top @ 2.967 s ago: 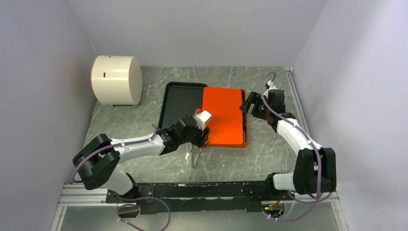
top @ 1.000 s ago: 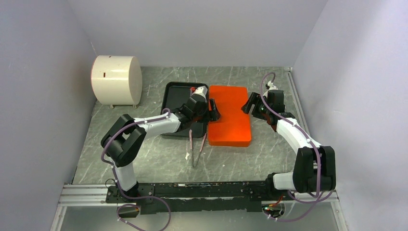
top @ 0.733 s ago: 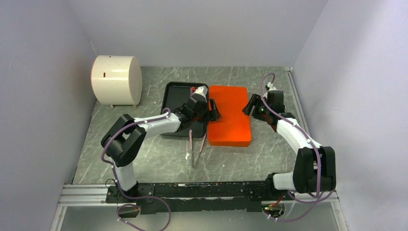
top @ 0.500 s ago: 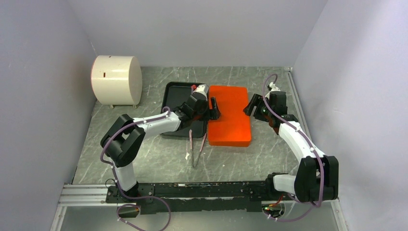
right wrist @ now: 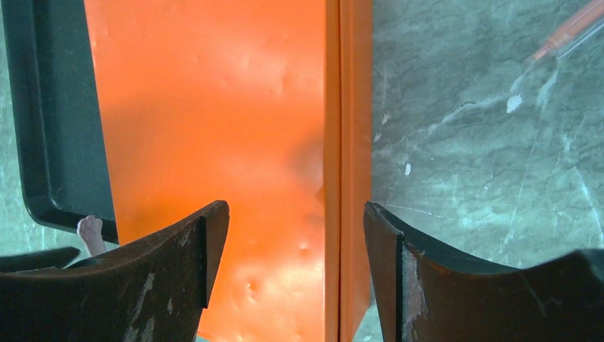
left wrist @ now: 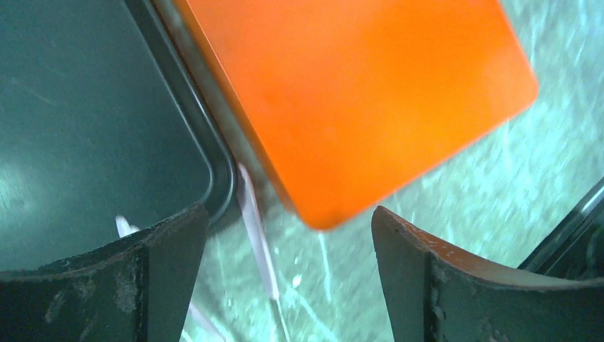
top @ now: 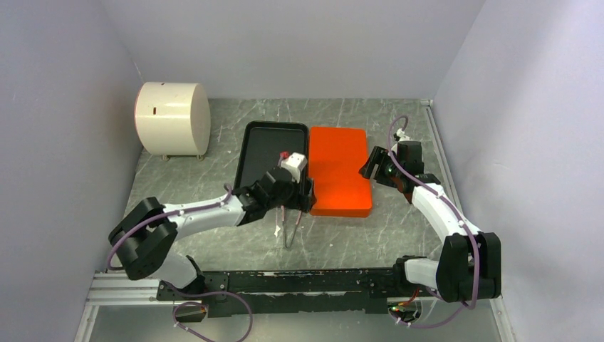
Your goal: Pack the cookies
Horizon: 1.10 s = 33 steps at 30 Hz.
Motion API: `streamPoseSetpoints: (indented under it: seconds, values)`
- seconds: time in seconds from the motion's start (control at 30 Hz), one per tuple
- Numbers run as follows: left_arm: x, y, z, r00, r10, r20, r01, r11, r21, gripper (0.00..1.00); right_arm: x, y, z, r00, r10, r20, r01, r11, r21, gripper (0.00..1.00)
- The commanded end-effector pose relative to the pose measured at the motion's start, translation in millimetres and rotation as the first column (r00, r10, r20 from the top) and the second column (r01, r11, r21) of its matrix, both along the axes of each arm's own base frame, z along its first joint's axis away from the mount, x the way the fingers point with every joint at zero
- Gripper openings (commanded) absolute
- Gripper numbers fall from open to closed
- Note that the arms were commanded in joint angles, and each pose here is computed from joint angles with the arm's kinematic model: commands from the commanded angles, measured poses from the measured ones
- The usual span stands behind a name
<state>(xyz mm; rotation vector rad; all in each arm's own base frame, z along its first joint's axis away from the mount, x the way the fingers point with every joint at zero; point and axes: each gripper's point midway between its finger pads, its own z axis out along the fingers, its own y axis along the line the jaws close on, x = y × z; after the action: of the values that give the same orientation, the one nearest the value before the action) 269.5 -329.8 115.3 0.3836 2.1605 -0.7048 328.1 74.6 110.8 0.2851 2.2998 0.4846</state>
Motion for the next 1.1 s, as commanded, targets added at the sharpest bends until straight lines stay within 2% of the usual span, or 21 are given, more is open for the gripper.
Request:
streamPoseSetpoints:
  seconds: [0.0,0.17,0.4,0.6,1.07]
  values:
    - [-20,5,2,0.986,-0.099,0.131,0.091,0.994,0.067,0.87,5,4,11,0.998,0.022,0.054,-0.023,1.0,0.008,0.73]
    - [-40,4,-8,0.961,-0.186,0.204,0.156,0.976,0.154,0.84,10,4,12,0.998,0.014,0.063,-0.015,1.0,0.008,0.73]
    - [-28,-9,-25,0.95,-0.215,0.228,0.157,0.956,0.248,0.77,20,4,14,0.998,0.008,0.066,-0.008,1.0,0.012,0.73]
    - [-19,-26,-27,0.928,-0.256,0.27,0.184,0.946,0.266,0.7,35,7,17,0.997,-0.007,0.076,0.004,0.999,0.039,0.73]
    - [-8,-49,-23,0.897,-0.292,0.333,0.215,0.944,0.249,0.7,74,1,-2,0.996,-0.061,0.058,0.054,0.992,0.114,0.71]
